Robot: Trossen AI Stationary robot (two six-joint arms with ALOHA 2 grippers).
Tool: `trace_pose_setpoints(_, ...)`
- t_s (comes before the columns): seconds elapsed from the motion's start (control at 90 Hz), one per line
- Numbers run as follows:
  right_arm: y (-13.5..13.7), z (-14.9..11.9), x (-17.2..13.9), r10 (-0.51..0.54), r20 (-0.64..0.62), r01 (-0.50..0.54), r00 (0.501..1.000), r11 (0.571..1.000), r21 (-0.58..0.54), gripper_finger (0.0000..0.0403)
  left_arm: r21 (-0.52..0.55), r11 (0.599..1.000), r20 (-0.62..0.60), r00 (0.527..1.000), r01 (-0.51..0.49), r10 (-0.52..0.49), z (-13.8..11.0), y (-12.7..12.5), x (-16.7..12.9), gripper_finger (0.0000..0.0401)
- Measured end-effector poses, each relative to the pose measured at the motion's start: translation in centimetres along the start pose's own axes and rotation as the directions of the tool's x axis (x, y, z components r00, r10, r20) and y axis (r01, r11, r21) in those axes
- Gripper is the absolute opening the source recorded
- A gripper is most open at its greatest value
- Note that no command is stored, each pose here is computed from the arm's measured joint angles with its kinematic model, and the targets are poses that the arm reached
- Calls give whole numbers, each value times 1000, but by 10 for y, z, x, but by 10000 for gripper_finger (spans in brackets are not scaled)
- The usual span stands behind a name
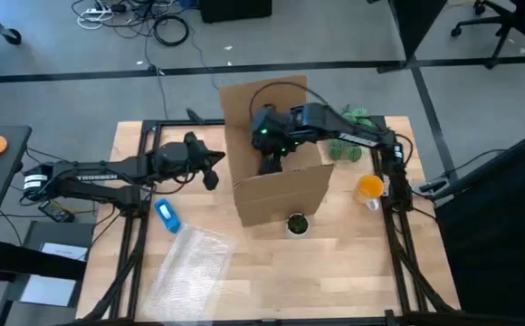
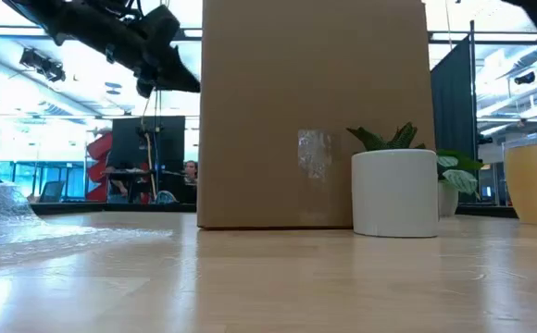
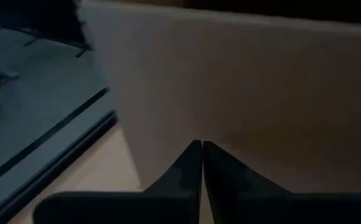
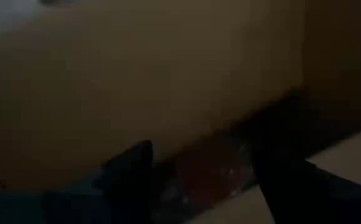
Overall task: Wrap mug
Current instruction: Prepare the bubble wrap
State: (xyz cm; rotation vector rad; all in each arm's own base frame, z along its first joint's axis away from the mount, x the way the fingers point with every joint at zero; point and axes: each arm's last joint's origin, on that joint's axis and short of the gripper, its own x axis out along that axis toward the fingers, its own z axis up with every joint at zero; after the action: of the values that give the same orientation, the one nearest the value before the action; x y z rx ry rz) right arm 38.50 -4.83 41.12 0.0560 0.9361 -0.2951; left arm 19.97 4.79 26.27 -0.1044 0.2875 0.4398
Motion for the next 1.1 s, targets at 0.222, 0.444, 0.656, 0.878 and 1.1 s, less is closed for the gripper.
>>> trace_pose_setpoints(0.222, 22, 6, -63, -5, 287, 47, 958, 989, -143, 240, 21, 984, 96, 979, 179, -180, 11, -14, -16, 0)
trace_pose_setpoints(0.444, 57, -8, -129, 116, 466, 48, 877, 945, -324, 231, 201, 815, 113, 813, 544, -571, 16, -40, -45, 0)
trace_pose_setpoints(0.656, 92, -37, -169, 352, 432, -125, 830, 873, -471, 222, 252, 680, 87, 683, 689, -725, 11, -66, -65, 0)
trace_pose_setpoints(0.878, 151, -79, -156, 529, 134, -405, 838, 767, -498, 204, 310, 513, 111, 506, 800, -856, -23, -109, -62, 0)
trace_pose_setpoints(1.1, 188, -128, -98, 307, -62, -309, 950, 890, -335, 177, 132, 682, 54, 682, 719, -730, -68, -143, -33, 0)
